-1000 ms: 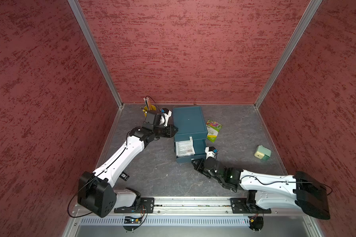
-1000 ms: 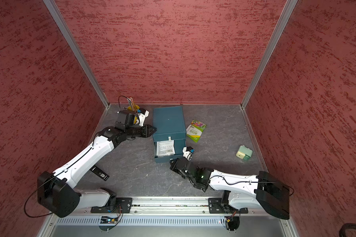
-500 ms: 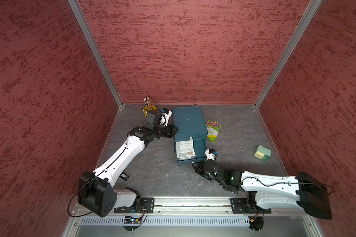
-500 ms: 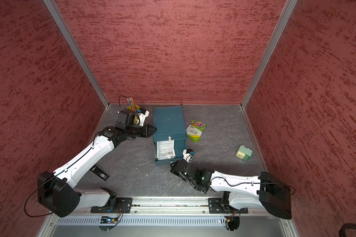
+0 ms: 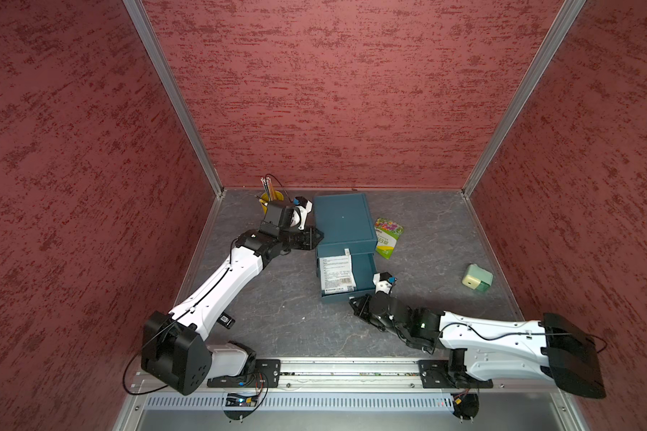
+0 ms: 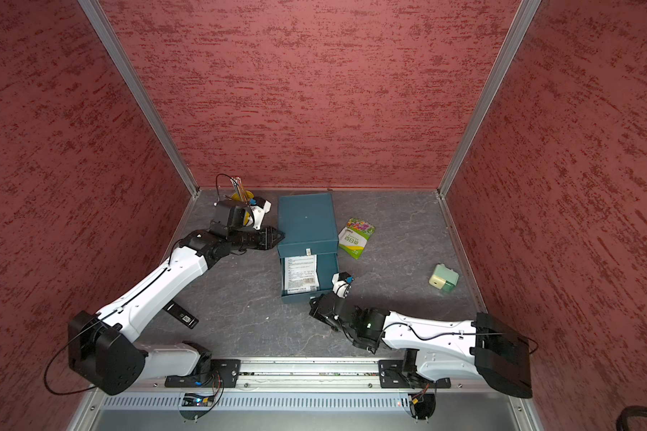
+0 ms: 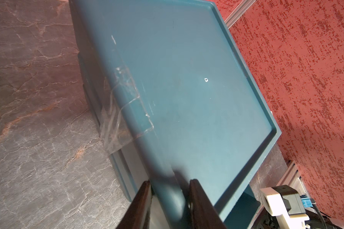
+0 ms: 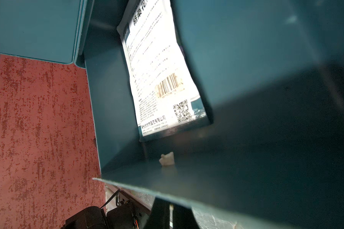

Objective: Take the seed bags out of the drawer
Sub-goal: Open the drawer in the storage box, then pick up the seed packet from the drawer.

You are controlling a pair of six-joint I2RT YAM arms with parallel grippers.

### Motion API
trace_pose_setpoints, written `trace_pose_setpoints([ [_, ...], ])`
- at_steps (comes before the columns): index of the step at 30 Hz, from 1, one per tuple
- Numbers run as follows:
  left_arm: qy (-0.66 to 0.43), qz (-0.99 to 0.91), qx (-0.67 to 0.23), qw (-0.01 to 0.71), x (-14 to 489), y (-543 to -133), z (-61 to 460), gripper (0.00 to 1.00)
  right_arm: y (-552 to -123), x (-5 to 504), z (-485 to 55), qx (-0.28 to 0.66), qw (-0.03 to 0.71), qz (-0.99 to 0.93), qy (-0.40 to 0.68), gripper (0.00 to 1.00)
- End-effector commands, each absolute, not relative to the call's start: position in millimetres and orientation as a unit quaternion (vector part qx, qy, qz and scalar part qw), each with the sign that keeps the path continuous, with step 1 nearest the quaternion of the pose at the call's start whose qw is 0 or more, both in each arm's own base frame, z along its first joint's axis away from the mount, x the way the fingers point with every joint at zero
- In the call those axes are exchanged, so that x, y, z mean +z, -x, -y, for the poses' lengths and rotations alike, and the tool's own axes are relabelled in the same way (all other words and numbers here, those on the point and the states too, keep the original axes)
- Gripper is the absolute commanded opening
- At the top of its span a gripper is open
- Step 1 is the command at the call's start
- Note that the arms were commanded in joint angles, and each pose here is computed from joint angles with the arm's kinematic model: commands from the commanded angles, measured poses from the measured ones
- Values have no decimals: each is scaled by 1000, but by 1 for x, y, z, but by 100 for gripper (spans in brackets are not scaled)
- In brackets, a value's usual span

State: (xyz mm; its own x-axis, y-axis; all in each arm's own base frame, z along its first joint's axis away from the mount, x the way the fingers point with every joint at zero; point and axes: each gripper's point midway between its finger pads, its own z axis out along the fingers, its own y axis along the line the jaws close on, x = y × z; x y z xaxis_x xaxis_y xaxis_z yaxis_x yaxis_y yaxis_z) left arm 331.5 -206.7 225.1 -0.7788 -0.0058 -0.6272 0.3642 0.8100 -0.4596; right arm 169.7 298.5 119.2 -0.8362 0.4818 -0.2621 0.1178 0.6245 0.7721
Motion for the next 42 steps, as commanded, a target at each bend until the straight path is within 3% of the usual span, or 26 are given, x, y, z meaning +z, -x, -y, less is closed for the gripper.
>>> trace_pose_setpoints([
  [1, -112, -943, -254, 182, 151, -290, 203, 34, -169, 123, -298, 391, 230, -873, -177, 0],
  [4, -111, -943, -254, 182, 151, -289, 202, 34, -169, 120, -298, 389, 229, -874, -181, 23],
  [7, -112, -943, -255, 182, 151, -289, 203, 34, -170, 123, -297, 389, 232, -873, -182, 36],
  [12, -112, -943, -255, 181, 151, -289, 202, 34, -170, 133, -294, 391, 240, -871, -174, 46],
  [19, -111, -942, -258, 184, 153, -289, 203, 34, -172, 189, -274, 361, 291, -878, -119, 61],
  [24, -112, -942, -258, 184, 154, -289, 204, 34, -188, 212, -265, 334, 295, -892, -76, 66],
  [30, -117, -942, -257, 183, 156, -290, 204, 34, -217, 222, -272, 308, 249, -918, -14, 71],
  [42, -118, -940, -262, 184, 158, -290, 206, 33, -245, 187, -286, 282, 209, -936, 27, 74],
])
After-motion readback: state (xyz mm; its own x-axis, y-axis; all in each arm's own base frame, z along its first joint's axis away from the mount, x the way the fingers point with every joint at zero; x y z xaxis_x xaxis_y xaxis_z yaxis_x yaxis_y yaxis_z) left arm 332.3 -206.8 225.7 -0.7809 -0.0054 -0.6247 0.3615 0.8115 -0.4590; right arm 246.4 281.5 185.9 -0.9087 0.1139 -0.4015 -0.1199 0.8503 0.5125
